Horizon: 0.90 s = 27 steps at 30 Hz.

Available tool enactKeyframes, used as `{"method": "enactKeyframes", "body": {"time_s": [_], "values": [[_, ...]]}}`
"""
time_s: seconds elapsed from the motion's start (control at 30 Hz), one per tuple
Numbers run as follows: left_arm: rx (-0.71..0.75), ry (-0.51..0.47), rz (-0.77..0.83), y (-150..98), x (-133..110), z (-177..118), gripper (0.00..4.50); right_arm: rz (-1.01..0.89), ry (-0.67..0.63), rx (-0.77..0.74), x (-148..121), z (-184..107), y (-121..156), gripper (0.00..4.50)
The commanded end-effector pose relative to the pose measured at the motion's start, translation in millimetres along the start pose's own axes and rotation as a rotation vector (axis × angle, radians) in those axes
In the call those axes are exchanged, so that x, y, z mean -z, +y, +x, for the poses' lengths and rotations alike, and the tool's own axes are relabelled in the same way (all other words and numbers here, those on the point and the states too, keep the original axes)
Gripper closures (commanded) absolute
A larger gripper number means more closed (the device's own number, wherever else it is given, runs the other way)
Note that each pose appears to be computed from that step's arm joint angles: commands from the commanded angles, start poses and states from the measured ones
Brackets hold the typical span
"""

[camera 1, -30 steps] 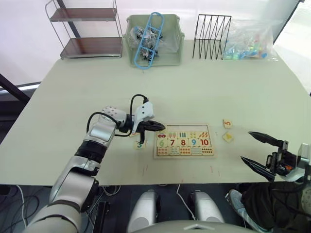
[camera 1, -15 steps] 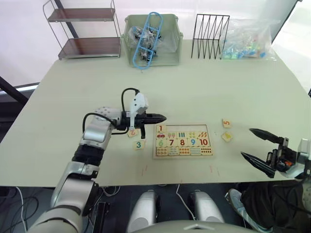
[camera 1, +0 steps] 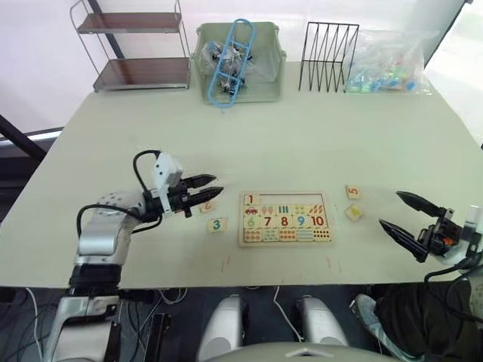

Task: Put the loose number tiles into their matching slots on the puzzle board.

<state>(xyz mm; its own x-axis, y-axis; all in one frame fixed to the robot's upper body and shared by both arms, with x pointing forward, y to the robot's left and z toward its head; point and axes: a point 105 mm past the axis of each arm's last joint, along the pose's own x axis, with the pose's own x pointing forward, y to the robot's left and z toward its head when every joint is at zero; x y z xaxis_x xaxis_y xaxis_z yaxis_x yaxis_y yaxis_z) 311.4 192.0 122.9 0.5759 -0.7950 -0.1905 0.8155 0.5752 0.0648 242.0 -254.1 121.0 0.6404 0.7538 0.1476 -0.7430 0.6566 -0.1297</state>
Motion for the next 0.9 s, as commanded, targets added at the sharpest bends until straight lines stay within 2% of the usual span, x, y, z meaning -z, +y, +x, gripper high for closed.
{"method": "enactKeyframes", "body": {"time_s": [0.03,0.07,0.1,0.43,0.73,0.9], "values": [[-0.064,-0.023,0.042,0,-6,-28,0.76,-0.042,0.027,0.042,-5,-8,-8,0.0],[-0.08,-0.017,0.034,-1,-3,-35,0.26,-0.039,0.031,0.046,-4,-9,-8,0.0],[-0.096,-0.014,0.023,-2,-1,-41,0.05,-0.038,0.034,0.048,-3,-10,-8,0.0],[-0.232,0.034,-0.056,-11,30,-92,0.05,-0.022,0.08,0.085,6,-26,-7,0.0],[-0.323,0.037,-0.111,-31,45,-115,0.05,-0.035,0.149,0.116,14,-45,-2,0.0],[-0.383,0.029,-0.136,-33,50,-126,0.05,-0.024,0.156,0.15,18,-53,-2,0.0]]}}
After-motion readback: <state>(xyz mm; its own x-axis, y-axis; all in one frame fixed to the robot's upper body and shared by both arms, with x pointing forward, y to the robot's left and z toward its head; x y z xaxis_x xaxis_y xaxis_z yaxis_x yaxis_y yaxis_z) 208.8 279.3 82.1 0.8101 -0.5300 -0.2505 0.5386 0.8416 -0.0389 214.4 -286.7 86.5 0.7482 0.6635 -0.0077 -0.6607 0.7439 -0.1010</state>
